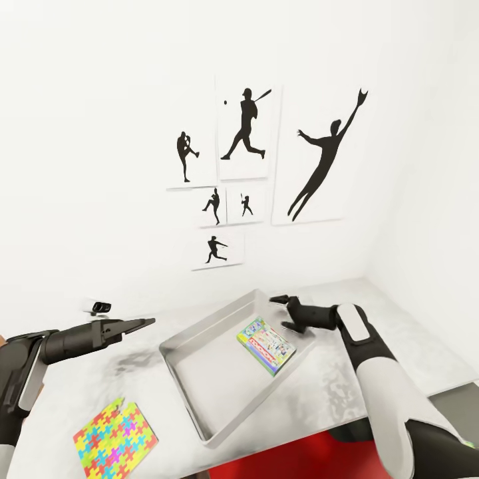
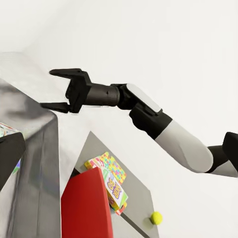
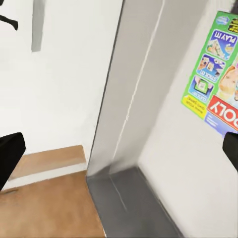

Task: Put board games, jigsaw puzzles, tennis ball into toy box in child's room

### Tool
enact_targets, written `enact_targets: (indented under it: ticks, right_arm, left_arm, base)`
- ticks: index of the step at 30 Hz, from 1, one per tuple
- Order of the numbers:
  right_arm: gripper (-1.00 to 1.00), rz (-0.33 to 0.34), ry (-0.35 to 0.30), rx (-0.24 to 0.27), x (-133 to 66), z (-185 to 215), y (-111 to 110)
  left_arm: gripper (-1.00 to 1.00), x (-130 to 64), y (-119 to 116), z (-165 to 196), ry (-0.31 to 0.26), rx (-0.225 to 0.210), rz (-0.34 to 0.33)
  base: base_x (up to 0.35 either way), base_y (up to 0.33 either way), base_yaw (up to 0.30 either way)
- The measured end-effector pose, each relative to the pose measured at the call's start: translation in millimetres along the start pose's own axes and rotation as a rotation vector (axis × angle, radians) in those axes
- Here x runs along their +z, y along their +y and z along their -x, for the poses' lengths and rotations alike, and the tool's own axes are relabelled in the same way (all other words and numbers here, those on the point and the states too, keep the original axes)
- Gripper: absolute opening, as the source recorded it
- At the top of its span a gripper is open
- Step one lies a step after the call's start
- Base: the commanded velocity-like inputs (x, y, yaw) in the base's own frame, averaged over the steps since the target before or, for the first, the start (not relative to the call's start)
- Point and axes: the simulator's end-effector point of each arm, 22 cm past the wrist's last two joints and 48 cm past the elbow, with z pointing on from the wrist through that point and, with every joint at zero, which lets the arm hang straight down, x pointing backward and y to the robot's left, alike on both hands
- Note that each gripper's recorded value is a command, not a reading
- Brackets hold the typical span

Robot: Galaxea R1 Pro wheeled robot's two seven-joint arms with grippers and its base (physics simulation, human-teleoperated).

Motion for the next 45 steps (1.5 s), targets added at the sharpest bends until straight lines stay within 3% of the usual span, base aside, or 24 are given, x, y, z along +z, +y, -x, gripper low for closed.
enact_targets:
  ticks: [5, 10, 15, 19, 31, 38, 45]
  right_arm:
    - [1.0, 0.19, -0.032, -0.035, -12.0, 6, 44]
    - [1.0, 0.296, -0.047, -0.05, -21.2, 6, 62]
    - [1.0, 0.31, -0.049, -0.027, -22.6, -9, 41]
    - [1.0, 0.35, -0.068, -0.043, -32.7, -19, 39]
    - [1.0, 0.556, -0.22, -0.165, -91.2, -48, 48]
    - [1.0, 0.596, -0.245, -0.205, -105.8, -47, 60]
    - [1.0, 0.604, -0.246, -0.22, -107.9, -49, 65]
  left_arm:
    - [1.0, -0.8, 0, 1, -0.003, 0.001, 0.001]
    - [1.0, -1.4, 0, 1, -0.005, 0.001, 0.002]
    - [1.0, -1.5, 0, 1, -0.006, 0.001, 0.002]
    - [1.0, -1.8, -1, 2, -0.007, 0.005, 0.001]
    - [1.0, -5.2, -8, 8, -0.021, 0.022, 0.001]
    - [1.0, -6.0, -13, 10, -0.025, 0.033, -0.002]
    - [1.0, -6.4, -17, 12, -0.026, 0.04, -0.004]
  base:
    - [0.0, 0.0, 0.0]
    - [0.0, 0.0, 0.0]
    - [0.0, 0.0, -0.022]
    - [0.0, 0.0, -0.117]
    - [0.0, 0.0, -0.146]
    - [-0.067, 0.064, -0.143]
    - [-0.132, 0.147, -0.109]
